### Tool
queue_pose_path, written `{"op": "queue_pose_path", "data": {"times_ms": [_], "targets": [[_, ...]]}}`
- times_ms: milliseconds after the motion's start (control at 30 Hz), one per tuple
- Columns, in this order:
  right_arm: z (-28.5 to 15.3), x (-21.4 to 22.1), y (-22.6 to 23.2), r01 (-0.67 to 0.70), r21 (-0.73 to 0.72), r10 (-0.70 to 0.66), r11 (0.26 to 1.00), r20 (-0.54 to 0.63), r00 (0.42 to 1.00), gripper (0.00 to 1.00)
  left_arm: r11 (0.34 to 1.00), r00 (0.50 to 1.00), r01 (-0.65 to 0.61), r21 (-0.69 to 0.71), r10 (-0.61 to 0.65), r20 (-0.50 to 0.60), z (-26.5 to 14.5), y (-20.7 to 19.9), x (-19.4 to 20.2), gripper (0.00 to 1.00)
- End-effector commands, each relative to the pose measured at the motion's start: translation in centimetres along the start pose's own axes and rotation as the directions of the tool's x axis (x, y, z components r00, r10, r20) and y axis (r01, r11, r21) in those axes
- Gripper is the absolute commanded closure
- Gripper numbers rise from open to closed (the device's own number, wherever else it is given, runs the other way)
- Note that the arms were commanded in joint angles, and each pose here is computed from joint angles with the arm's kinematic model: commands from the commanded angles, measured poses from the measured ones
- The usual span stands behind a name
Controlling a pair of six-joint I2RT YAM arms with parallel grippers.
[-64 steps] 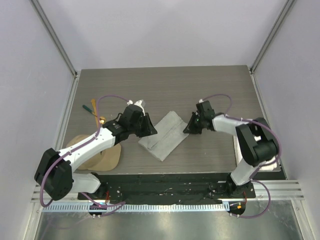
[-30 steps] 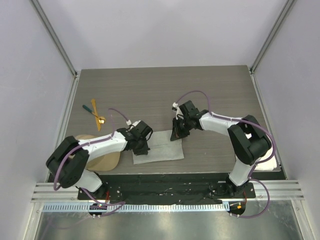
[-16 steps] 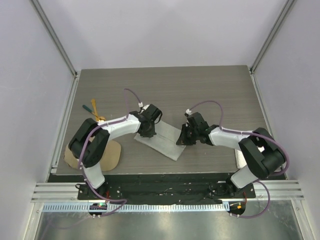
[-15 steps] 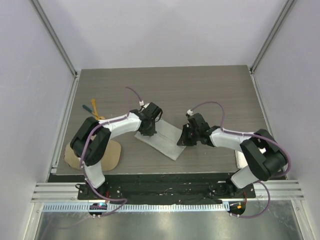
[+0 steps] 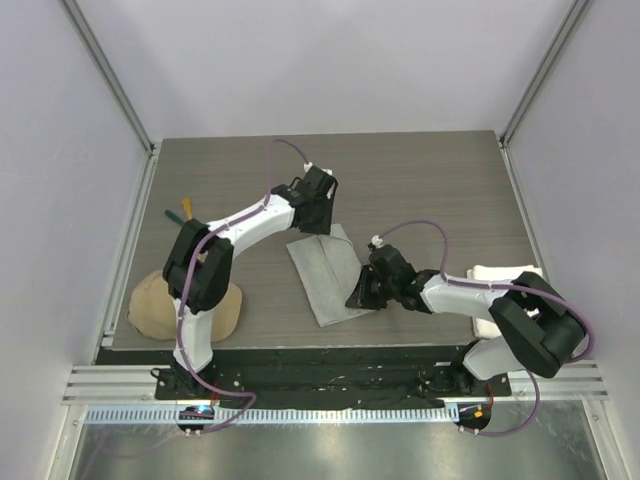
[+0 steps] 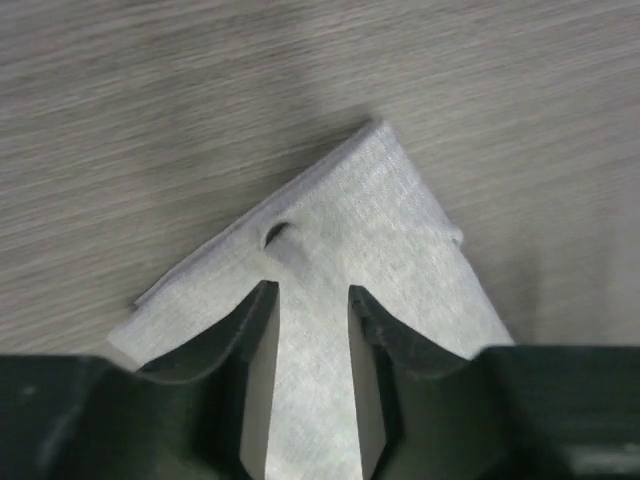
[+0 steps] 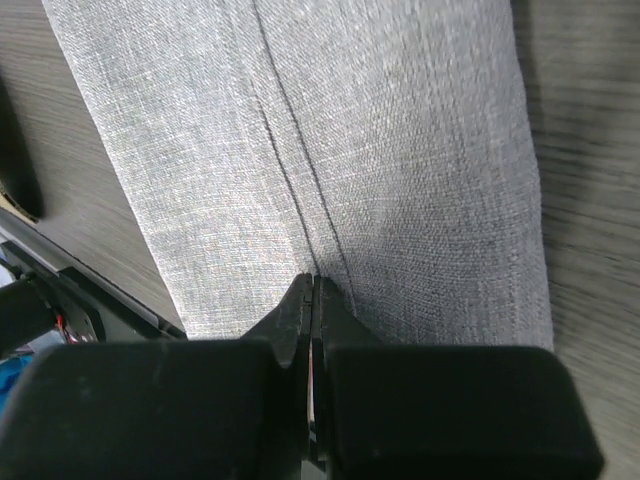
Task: Fold the napkin into a case and place the utensils inside
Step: Rotate the 2/3-rectangle-folded napkin at the center of the board, then stuff the 2/3-rectangle-folded napkin at the center of the board.
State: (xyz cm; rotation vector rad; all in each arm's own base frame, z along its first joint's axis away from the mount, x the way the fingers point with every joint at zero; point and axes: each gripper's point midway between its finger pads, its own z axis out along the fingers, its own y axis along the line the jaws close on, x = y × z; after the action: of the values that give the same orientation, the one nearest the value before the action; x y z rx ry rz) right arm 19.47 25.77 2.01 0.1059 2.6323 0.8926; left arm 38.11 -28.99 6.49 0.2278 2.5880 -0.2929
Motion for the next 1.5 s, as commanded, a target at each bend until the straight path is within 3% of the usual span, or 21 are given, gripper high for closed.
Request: {"op": "queue_pose_path", "data": {"times_ms": [0,100,133,267,300,367,400,433,533,733,933,1233,1467], "targets": [[-1.9,-3.4,3.0,0.086,0.003,-0.086,0.996,0.053,0.995,0.99,1.000,0.994,0.016,0.019,-0.018,0.112,-7.8,0.4,-2.9,0.55],[-2.8,-6.6,4.3,0.167,0.000,-0.167,0.986,0.086,0.982,0.99,0.995,0.993,0.101,-0.014,-0.100,0.064,-8.8,2.9,-0.5,0.45],[-2.7,-7.6,5.2,0.191,-0.015,-0.189,0.982,0.088,0.978,0.99,0.983,0.980,0.186,0.011,-0.186,0.066,-9.8,3.6,-0.4,0.42],[-1.6,-9.8,6.3,0.273,-0.049,-0.270,0.961,0.059,0.961,0.98,0.909,0.913,0.408,0.089,-0.407,-0.029,-9.3,5.4,3.8,0.40],[-1.3,-9.6,6.1,0.313,-0.044,-0.312,0.949,0.025,0.950,0.88,0.893,0.897,0.442,0.088,-0.442,-0.021,-9.2,5.9,4.2,0.40],[-0.2,-10.7,7.3,0.355,-0.054,-0.355,0.933,0.014,0.935,0.78,0.849,0.851,0.519,0.103,-0.524,0.029,-9.7,7.2,4.9,0.39],[0.3,-10.7,7.3,0.396,-0.033,-0.397,0.917,0.005,0.918,0.67,0.834,0.836,0.540,0.111,-0.547,0.046,-10.0,7.6,5.0,0.39],[0.3,-11.7,8.4,0.425,-0.030,-0.424,0.905,0.027,0.905,0.61,0.815,0.814,0.568,0.111,-0.577,0.066,-10.2,8.5,5.0,0.39],[1.3,-12.3,9.4,0.480,0.026,-0.481,0.877,0.002,0.877,0.51,0.783,0.775,0.619,0.064,-0.622,0.108,-11.4,10.6,6.1,0.40],[4.6,-10.8,10.7,0.556,0.099,-0.550,0.825,-0.083,0.831,0.40,0.785,0.756,0.619,0.024,-0.603,0.254,-16.2,13.8,5.9,0.42],[7.4,-9.8,10.8,0.610,0.211,-0.601,0.764,-0.115,0.791,0.36,0.797,0.750,0.604,0.024,-0.579,0.319,-19.6,14.7,6.3,0.42],[8.8,-9.8,10.2,0.673,0.382,-0.673,0.634,-0.157,0.723,0.33,0.794,0.755,0.601,0.096,-0.603,0.257,-19.0,13.3,8.1,0.43],[10.2,-8.3,7.7,0.692,0.497,-0.691,0.524,-0.227,0.686,0.46,0.783,0.747,0.615,0.088,-0.615,0.253,-18.5,13.4,8.4,0.43]]}}
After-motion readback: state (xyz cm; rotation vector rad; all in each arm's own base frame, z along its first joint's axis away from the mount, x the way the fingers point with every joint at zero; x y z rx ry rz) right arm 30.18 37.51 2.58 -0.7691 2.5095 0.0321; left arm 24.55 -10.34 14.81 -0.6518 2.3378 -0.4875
